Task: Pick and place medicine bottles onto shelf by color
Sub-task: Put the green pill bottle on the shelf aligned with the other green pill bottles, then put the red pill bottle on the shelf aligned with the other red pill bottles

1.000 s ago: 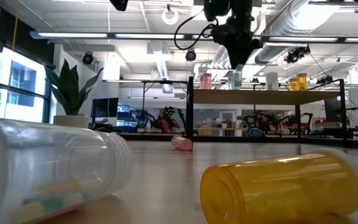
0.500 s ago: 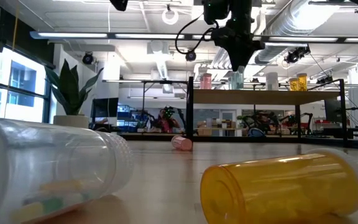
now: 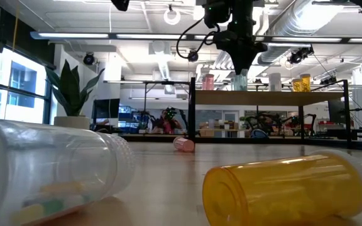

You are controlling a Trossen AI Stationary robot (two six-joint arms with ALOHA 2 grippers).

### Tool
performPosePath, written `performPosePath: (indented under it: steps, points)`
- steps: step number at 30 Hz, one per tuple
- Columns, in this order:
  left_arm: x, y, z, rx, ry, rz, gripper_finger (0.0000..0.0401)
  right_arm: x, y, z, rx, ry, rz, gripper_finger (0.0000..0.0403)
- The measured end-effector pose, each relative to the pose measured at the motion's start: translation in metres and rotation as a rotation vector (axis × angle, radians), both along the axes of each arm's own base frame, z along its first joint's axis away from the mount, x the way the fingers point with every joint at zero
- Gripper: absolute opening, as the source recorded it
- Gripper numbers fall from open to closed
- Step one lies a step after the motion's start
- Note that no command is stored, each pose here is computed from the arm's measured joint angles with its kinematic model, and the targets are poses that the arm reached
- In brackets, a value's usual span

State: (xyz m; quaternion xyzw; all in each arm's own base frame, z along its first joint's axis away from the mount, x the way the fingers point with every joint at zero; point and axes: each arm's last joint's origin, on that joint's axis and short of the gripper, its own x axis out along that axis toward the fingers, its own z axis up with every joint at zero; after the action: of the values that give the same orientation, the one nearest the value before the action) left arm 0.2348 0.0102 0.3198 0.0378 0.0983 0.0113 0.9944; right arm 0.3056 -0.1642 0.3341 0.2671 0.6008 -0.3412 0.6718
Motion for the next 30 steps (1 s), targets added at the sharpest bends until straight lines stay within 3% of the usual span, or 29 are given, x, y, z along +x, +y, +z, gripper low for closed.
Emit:
performPosePath:
  steps: [8,20,30]
  points:
    - [0.0,0.0,0.0,0.0,0.0,0.0,0.0231,0.0,0.0,0.0,-0.003,0.004,0.005,0.0109]
    - [0.0,0.0,0.0,0.0,0.0,0.0,0.0231,0.001,-0.002,-0.003,-0.044,0.039,0.015,0.0159]
    - [0.0,0.0,0.0,0.0,0.0,0.0,0.0231,-0.01,0.003,0.012,-0.058,0.009,0.037,0.0156]
